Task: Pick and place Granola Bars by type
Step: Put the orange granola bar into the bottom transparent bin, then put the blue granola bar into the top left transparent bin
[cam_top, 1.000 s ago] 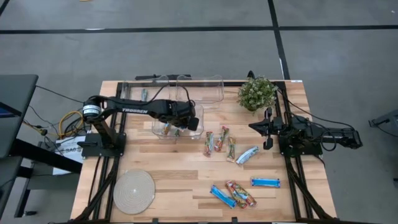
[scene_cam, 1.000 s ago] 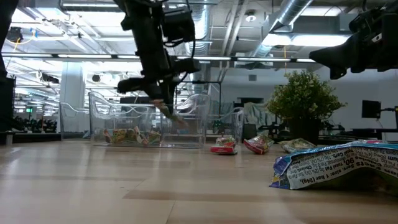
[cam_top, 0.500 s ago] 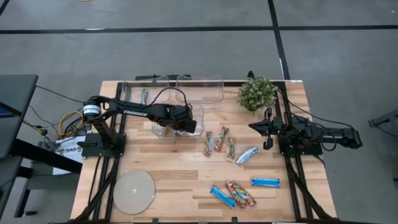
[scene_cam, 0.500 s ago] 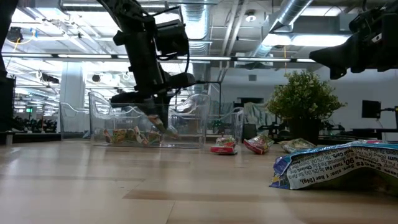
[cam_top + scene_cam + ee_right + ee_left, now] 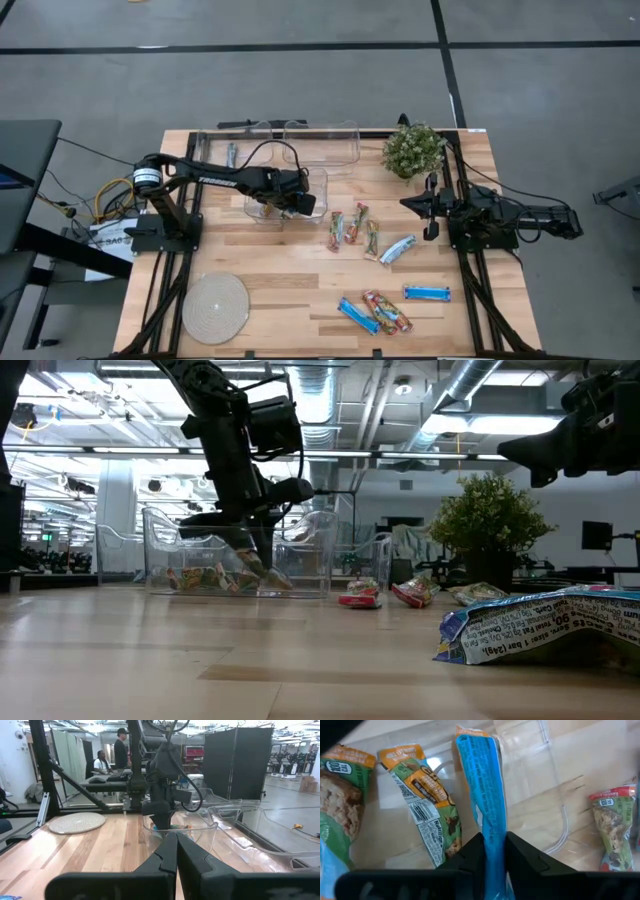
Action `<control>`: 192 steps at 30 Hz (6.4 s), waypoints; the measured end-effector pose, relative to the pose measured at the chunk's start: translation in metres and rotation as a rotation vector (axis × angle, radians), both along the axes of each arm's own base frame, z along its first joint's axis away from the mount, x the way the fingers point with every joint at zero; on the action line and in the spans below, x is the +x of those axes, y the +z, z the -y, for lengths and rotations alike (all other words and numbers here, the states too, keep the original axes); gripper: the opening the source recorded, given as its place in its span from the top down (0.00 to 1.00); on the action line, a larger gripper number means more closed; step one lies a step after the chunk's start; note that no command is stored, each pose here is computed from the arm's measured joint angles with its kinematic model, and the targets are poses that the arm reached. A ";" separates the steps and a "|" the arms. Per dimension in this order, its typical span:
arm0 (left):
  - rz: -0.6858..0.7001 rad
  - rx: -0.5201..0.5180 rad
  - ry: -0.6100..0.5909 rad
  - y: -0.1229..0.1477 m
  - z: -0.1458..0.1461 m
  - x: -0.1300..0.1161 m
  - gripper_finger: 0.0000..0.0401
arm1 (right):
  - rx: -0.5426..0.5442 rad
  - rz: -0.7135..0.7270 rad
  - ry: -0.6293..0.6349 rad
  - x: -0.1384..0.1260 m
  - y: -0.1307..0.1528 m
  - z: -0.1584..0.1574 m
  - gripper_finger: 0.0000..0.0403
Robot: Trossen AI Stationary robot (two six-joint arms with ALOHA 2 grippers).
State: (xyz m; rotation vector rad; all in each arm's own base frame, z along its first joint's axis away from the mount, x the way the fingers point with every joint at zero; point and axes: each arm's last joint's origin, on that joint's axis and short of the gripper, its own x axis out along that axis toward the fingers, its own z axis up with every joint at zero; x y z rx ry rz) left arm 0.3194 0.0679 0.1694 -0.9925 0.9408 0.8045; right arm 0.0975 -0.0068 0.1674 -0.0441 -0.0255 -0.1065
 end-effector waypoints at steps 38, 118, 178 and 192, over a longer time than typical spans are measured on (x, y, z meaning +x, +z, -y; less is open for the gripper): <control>0.165 0.556 -0.531 0.103 0.008 0.011 0.71 | 0.000 0.001 0.000 0.000 0.000 0.000 1.00; 0.431 0.680 -1.794 0.023 0.269 0.125 0.49 | 0.001 -0.015 0.000 0.001 -0.001 0.000 1.00; 0.301 0.608 -1.747 -0.038 0.264 0.139 0.80 | 0.001 -0.013 0.000 0.001 -0.001 0.000 1.00; 0.302 0.659 -1.613 0.025 0.238 0.131 0.80 | 0.001 -0.013 0.000 0.001 -0.001 0.000 1.00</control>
